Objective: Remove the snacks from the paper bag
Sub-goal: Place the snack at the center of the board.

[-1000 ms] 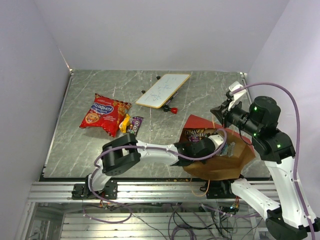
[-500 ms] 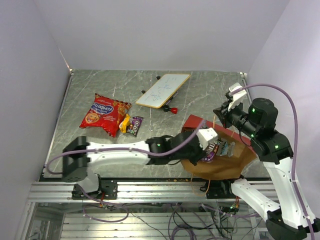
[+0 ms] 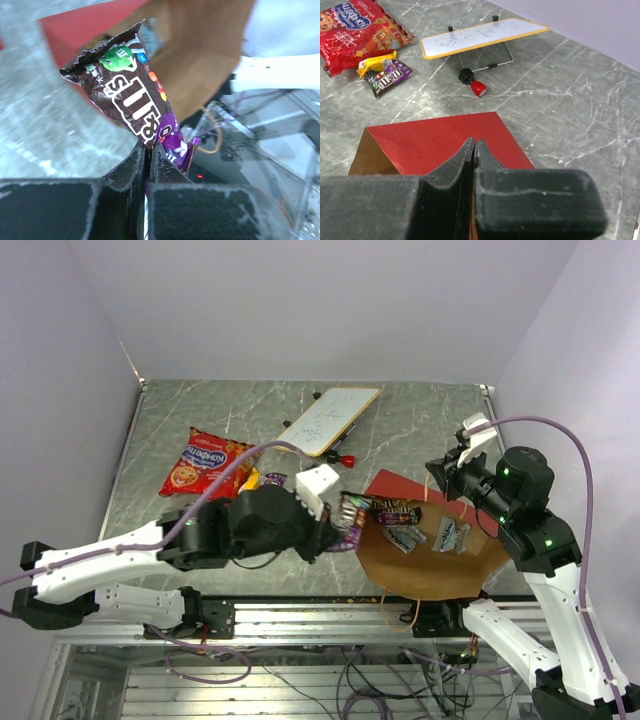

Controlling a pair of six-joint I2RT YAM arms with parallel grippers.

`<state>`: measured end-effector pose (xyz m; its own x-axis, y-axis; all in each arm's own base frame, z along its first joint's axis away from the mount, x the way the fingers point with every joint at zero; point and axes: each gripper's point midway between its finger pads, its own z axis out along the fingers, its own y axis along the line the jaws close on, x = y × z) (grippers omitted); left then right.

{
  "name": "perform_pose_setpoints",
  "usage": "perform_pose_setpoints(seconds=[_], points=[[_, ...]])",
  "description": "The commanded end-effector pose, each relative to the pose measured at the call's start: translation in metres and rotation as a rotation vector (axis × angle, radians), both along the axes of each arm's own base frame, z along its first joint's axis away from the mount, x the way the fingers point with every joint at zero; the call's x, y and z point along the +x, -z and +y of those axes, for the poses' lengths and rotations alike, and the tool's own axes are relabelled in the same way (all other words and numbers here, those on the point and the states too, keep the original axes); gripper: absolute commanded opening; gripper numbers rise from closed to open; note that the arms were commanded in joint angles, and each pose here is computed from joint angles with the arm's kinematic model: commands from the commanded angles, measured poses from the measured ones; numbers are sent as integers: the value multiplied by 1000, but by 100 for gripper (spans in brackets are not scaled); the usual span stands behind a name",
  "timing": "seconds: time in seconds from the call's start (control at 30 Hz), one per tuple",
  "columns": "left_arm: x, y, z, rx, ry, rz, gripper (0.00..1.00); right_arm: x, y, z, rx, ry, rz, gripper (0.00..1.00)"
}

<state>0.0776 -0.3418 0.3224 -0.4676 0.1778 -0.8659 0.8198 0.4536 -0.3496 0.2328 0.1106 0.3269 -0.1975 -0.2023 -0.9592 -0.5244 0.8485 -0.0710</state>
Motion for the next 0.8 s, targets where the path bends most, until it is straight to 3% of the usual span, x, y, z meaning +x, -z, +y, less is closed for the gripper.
perform_pose_setpoints(seconds=[0.0,0.1,0.27,0.37,0.57,0.77], points=[[49,21,82,254,-332,-71,7,2,-11,0,39,20,-28,0],[86,31,117,404,-492,-150,7,-1,-14,2,33,-2,-33,0],[144,66,144,631,-589,-246,7,0,-9,5,-34,-48,-17,0],[170,98,146,734,-561,-246,7,1,-10,8,-52,-77,-10,0],[216,147,135,783,-477,-134,7,-3,-14,14,-40,-116,-3,0],[237,208,120,831,-358,-2,7,-10,-18,16,-26,-133,-1,0]])
